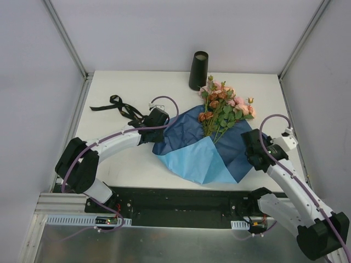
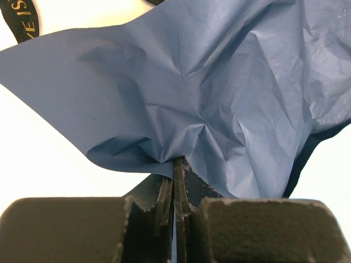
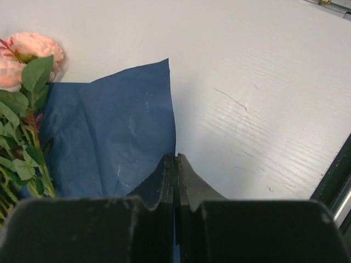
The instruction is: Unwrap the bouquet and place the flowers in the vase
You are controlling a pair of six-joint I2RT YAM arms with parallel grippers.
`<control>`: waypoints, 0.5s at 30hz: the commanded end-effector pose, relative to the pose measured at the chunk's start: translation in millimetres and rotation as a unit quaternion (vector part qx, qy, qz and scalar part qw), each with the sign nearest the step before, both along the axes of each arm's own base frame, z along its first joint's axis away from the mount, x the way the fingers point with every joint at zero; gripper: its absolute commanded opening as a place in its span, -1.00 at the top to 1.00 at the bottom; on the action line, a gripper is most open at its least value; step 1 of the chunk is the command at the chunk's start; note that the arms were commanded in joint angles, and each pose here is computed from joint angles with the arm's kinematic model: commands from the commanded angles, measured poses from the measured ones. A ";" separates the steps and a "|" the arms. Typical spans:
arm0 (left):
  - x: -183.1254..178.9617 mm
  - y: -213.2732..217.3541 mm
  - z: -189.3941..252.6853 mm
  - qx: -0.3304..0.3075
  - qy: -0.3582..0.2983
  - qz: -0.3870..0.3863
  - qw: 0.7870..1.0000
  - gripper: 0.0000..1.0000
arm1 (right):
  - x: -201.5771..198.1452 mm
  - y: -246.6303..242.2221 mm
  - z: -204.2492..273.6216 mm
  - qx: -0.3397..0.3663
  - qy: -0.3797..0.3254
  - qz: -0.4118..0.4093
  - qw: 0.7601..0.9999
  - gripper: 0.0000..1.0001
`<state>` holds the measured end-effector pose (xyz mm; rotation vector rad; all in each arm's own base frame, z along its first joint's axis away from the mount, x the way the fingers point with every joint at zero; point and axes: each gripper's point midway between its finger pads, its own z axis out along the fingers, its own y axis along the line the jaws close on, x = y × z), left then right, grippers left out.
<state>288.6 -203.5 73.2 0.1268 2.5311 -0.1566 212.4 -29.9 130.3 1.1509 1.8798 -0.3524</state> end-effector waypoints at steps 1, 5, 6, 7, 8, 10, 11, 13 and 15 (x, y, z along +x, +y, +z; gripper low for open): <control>4.6 9.5 2.2 0.012 -0.009 0.034 0.999 0.84 | -16.1 -18.5 19.5 0.001 -0.049 -0.046 0.998 0.90; 5.8 12.0 10.5 0.014 -0.016 0.035 0.999 0.45 | -16.8 -21.0 59.4 0.002 -0.085 -0.029 0.996 0.16; 5.9 12.2 15.0 0.014 -0.018 0.033 0.999 0.35 | -15.4 -20.3 72.3 0.002 -0.096 -0.021 0.995 0.10; 7.0 11.5 22.9 0.012 -0.023 0.031 0.999 0.28 | -14.2 -19.7 84.6 0.000 -0.102 -0.010 0.995 0.04; 7.5 12.3 30.7 0.012 -0.029 0.027 0.999 0.18 | -10.9 -17.0 98.8 -0.001 -0.110 0.007 0.994 0.00; 8.6 14.7 48.5 0.012 -0.044 0.022 0.999 -0.04 | 2.3 -2.1 126.4 0.008 -0.127 0.065 0.990 -0.04; 7.7 16.0 56.4 0.013 -0.049 0.017 0.999 -0.17 | 11.8 12.8 136.8 0.020 -0.133 0.112 0.985 -0.05; 7.3 13.9 78.6 -0.001 -0.068 0.003 0.998 -0.32 | 26.3 44.9 151.1 0.029 -0.127 0.221 0.966 -0.05; 2.6 9.1 98.3 -0.029 -0.082 -0.014 0.996 -0.46 | 38.0 75.9 157.0 0.060 -0.138 0.293 0.944 -0.03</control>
